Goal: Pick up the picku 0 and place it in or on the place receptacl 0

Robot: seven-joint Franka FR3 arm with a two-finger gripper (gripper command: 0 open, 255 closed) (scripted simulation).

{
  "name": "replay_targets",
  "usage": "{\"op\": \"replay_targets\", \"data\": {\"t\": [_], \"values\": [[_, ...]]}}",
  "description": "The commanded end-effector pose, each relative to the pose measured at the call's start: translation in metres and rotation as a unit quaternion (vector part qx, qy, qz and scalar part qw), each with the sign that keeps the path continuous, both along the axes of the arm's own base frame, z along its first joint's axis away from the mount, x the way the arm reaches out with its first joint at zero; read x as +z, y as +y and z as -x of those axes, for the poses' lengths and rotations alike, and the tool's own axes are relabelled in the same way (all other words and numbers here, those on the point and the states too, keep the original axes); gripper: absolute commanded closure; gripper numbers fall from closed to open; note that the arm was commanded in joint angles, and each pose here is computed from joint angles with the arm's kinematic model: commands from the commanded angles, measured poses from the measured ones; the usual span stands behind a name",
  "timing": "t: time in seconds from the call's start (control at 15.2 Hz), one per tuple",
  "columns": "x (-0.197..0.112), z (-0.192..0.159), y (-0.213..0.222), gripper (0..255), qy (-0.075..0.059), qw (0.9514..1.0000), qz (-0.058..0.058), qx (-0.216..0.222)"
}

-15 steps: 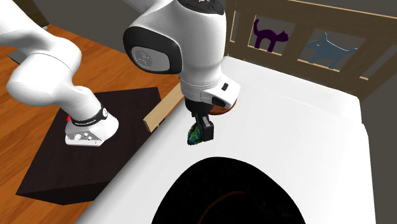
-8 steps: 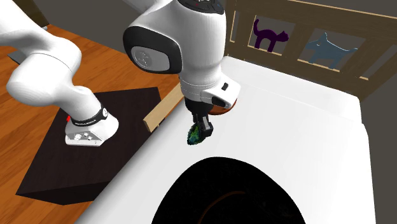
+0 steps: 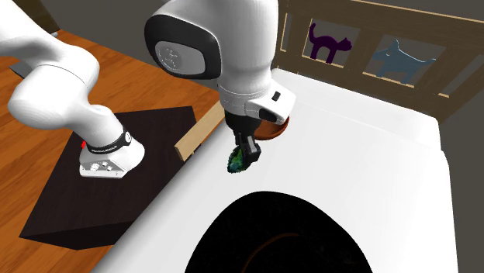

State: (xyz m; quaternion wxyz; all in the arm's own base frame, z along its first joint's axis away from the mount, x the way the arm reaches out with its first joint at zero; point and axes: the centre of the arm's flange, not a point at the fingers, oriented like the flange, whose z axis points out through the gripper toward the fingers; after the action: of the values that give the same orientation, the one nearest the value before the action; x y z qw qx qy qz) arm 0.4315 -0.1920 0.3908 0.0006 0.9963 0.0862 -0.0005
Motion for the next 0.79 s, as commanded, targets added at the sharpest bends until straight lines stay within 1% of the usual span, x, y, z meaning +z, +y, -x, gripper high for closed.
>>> {"op": "replay_targets", "data": {"t": [0.0, 0.73], "values": [[0.011, 0.000, 0.000, 255, 0.000, 1.0000, 0.000, 0.000], [0.069, 0.000, 0.000, 255, 0.000, 1.0000, 0.000, 0.000]]}}
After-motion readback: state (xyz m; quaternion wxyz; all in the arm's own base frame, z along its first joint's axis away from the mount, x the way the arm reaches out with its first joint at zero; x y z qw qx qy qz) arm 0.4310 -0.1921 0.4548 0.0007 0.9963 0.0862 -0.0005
